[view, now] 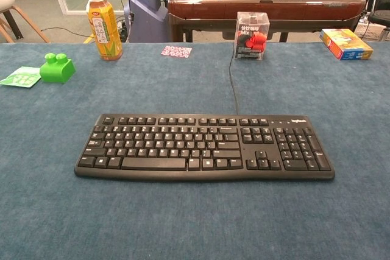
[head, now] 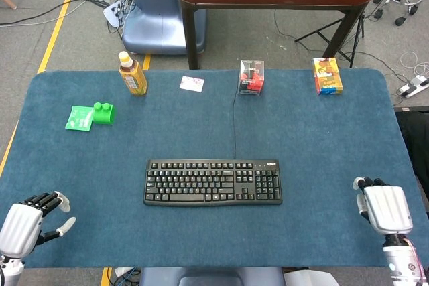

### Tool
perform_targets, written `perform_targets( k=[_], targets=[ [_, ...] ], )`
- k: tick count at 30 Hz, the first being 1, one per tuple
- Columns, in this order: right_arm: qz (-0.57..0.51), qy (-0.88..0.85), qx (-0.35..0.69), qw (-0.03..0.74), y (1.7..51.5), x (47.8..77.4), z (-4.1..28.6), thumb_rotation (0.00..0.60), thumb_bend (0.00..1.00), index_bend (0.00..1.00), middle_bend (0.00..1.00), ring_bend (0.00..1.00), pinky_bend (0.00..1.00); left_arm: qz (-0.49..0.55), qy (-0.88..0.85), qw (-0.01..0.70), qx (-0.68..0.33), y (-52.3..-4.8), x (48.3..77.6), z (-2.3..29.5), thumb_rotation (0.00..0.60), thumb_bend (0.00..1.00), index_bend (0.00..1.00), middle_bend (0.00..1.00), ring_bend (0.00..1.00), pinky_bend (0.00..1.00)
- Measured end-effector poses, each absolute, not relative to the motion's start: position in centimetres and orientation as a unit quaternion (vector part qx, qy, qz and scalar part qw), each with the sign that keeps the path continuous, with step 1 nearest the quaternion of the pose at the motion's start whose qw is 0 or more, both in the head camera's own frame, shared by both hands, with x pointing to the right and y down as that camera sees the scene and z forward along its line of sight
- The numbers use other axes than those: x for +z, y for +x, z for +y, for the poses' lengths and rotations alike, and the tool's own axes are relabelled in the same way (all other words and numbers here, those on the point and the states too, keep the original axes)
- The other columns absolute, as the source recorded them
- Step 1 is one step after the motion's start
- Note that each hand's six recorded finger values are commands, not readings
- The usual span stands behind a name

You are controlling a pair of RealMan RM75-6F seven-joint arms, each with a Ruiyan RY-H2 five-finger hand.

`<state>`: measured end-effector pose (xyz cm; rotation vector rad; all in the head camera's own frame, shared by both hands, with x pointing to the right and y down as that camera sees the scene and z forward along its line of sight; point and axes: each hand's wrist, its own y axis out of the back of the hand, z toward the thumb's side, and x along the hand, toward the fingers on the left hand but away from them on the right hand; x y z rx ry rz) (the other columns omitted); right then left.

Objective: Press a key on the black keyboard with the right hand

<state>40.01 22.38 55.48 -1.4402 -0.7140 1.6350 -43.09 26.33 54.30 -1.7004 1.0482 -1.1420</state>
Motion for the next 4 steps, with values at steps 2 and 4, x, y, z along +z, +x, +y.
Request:
perform_targets(
  k=[2,4],
  targets=[
    [-0.288,-0.574,0.648,0.410,40.09,55.31,22.31,0.600,0.51,0.47,0.50,0.48,0.74,0.415,-0.674,0.407,-0.455,-43.13,54.36,26.25,0.600,0.17,0.58,0.52,0.51,0.63],
    [-0.292,-0.575,0.646,0.408,40.29,55.02,22.28,0.600,0.51,0.47,0.50,0.48,0.74,0.416,-0.675,0.404,-0.457,-43.16,54.39,26.28,0.600,0.17,0.58,0.52,0.51,0.63]
  ],
)
